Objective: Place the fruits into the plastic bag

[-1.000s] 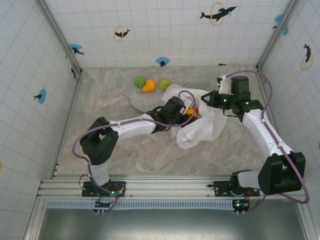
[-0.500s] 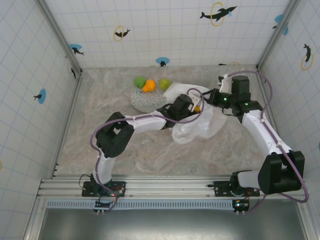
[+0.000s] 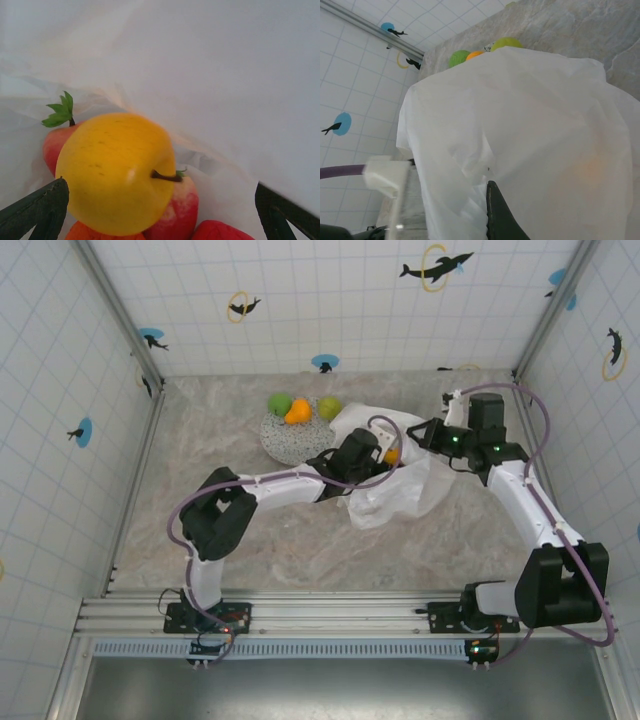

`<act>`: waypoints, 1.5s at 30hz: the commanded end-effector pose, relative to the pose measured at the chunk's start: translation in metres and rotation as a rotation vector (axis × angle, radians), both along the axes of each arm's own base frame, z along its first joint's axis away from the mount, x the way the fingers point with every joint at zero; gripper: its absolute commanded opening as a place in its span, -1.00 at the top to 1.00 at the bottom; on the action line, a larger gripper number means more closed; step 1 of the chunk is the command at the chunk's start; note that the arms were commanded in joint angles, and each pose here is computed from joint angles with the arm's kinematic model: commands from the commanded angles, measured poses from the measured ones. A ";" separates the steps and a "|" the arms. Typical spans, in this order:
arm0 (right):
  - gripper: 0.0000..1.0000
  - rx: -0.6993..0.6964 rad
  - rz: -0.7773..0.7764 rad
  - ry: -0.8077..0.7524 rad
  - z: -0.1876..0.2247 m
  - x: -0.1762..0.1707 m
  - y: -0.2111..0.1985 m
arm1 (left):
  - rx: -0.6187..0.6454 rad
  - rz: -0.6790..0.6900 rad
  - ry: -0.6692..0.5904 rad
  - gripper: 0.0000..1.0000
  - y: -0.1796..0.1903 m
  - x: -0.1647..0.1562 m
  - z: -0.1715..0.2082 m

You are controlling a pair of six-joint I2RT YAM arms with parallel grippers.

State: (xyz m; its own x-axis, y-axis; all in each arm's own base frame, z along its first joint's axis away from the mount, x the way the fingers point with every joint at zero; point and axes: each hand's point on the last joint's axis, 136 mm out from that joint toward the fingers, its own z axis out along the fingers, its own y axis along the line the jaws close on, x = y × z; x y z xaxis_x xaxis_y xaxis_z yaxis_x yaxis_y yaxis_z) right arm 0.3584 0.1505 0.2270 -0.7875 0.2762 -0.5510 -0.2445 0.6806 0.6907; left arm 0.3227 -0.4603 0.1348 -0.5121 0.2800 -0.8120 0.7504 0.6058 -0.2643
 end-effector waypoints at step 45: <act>1.00 -0.022 -0.003 -0.023 -0.009 -0.002 -0.006 | -0.206 0.725 0.025 -0.89 0.299 0.108 0.099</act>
State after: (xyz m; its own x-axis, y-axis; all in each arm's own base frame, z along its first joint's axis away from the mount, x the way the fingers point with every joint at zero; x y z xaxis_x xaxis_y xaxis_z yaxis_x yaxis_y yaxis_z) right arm 0.3549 0.1407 0.2092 -0.7965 0.2714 -0.5404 -0.2210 0.7011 0.6779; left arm 0.4115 -0.1779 0.2398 -0.5117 -0.2493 -0.8222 0.2607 0.8668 -0.4251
